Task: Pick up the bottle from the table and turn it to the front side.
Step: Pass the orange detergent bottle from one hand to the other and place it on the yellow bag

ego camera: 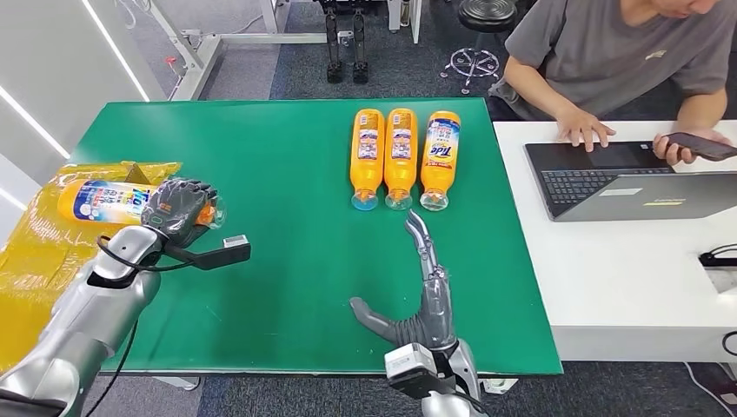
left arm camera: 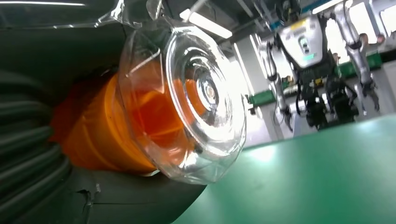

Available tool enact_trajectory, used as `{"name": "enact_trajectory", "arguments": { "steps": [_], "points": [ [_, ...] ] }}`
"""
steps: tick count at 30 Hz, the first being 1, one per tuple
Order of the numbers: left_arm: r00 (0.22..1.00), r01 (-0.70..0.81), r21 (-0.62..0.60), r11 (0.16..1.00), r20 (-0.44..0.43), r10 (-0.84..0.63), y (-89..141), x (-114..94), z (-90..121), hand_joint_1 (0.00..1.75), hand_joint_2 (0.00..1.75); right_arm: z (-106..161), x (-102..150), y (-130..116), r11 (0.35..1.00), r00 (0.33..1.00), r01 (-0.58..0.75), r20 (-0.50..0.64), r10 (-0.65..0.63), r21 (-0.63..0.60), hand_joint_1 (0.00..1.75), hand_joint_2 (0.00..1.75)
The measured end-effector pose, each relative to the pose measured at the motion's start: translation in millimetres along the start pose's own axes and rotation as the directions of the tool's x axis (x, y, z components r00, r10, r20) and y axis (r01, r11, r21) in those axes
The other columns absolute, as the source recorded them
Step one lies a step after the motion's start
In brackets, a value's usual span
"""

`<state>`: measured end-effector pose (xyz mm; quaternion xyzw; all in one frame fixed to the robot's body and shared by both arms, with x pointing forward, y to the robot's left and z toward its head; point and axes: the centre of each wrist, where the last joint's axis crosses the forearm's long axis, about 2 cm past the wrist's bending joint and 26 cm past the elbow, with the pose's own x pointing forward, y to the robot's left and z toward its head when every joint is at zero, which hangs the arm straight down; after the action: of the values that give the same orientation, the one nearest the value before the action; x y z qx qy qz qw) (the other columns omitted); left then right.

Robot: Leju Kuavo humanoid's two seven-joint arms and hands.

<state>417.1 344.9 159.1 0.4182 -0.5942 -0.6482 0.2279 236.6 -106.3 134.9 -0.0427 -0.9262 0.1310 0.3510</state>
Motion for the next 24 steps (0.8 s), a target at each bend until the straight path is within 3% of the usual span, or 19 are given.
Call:
{"name": "enact_trajectory", "arguments": {
  "steps": [9,24],
  "points": [
    [0.999,-0.013,-0.137,0.991,-0.046,0.007,-7.3,-19.4,2.2,1.75,1.75,2.0,1.4,-1.8,1.000,1.000,-0.003,-0.003,0.003,-0.005,0.00,1.75],
    [0.980,-0.195,-0.315,0.929,-0.098,0.173,-9.2,-45.0,13.2,1.75,1.75,1.1,0.6,-4.8,1.000,1.000,0.002,-0.010,-0.002,0.001,0.00,1.75]
  ]
}}
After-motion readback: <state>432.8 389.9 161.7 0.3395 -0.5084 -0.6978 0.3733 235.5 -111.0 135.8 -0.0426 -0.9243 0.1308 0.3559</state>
